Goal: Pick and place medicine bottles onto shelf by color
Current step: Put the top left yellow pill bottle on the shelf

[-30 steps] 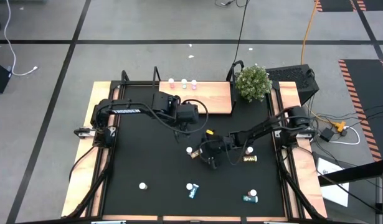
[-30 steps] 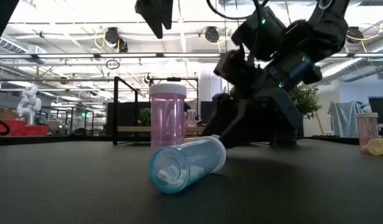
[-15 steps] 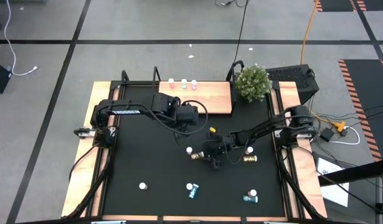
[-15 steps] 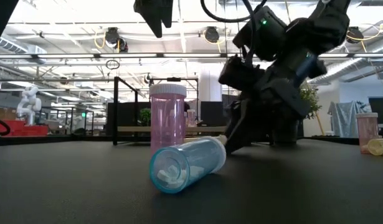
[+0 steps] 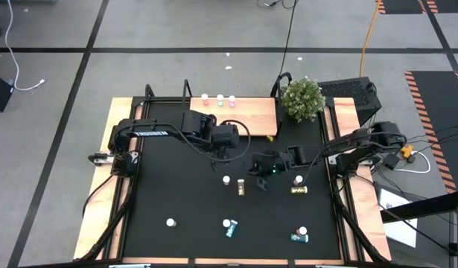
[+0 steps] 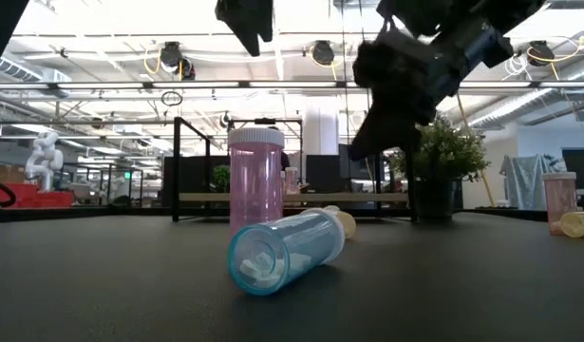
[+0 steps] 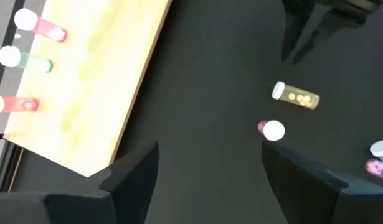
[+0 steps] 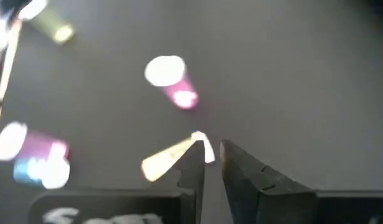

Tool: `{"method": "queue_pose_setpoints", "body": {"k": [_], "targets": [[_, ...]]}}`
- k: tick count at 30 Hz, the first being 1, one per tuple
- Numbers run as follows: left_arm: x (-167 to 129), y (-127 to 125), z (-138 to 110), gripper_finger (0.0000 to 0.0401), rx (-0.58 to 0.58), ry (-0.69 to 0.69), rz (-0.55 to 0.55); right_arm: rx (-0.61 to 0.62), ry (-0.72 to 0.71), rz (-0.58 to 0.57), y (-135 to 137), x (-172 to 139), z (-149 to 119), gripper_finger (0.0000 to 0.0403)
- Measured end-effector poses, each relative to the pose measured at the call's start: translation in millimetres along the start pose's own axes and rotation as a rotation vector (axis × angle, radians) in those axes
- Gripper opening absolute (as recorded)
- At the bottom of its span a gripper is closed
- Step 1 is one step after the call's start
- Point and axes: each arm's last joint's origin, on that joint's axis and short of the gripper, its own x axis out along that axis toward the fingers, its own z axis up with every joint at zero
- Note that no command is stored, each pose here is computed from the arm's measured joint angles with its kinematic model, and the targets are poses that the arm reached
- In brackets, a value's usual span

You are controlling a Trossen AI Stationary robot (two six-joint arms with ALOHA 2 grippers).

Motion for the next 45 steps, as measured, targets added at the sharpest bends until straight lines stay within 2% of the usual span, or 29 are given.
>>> {"method": "queue_pose_setpoints", "body": {"k": [2, 4, 7, 9, 11, 15, 18, 21, 26, 30, 36, 45], "targets": [[0.0, 0.1, 0.1, 0.0285, -0.002, -0.002, 0.003, 0.083, 0.009, -0.006, -0.5, 0.7, -1.4, 0.0062], [0.0, 0.0, 0.4, 0.0285, 0.002, -0.005, 0.003, 0.097, 0.007, 0.015, 5.8, 3.0, -3.9, 0.0089], [0.5, 1.9, 2.4, 0.0285, 0.032, -0.017, 0.001, 0.069, 0.003, 0.031, 12.7, 13.7, -10.1, 0.0144], [1.5, 6.2, 3.9, 0.0285, 0.053, -0.015, 0.006, 0.050, -0.028, 0.003, 14.1, 25.1, -14.0, 0.0186], [2.7, 11.7, 5.6, 0.0285, 0.056, -0.014, 0.012, 0.061, -0.044, -0.002, 13.3, 38.8, -18.2, 0.0228], [4.7, 20.7, 8.1, 0.0285, 0.028, -0.009, 0.022, 0.104, 0.014, -0.002, 12.0, 61.4, -32.6, 0.0301], [5.3, 24.0, 8.8, 0.0285, 0.034, -0.006, 0.025, 0.097, 0.027, -0.005, 18.1, 71.5, -39.4, 0.0335], [6.0, 26.7, 9.2, 0.0285, 0.062, 0.003, 0.012, 0.082, 0.023, -0.035, 22.2, 79.0, -45.7, 0.0347], [6.6, 29.4, 9.8, 0.0285, 0.091, 0.006, 0.008, 0.056, 0.063, -0.114, 21.2, 81.3, -55.4, 0.0323], [6.7, 30.3, 9.1, 0.0285, 0.110, 0.016, 0.010, 0.035, 0.119, -0.173, 18.6, 75.5, -59.9, 0.0271], [6.6, 31.2, 6.2, 0.0285, 0.139, 0.047, 0.017, 0.031, 0.168, -0.179, 19.9, 58.7, -55.5, 0.0189], [6.6, 31.4, 6.3, 0.0285, 0.147, 0.044, 0.024, -0.001, 0.250, -0.234, 15.9, 37.7, -54.5, 0.0120]]}}
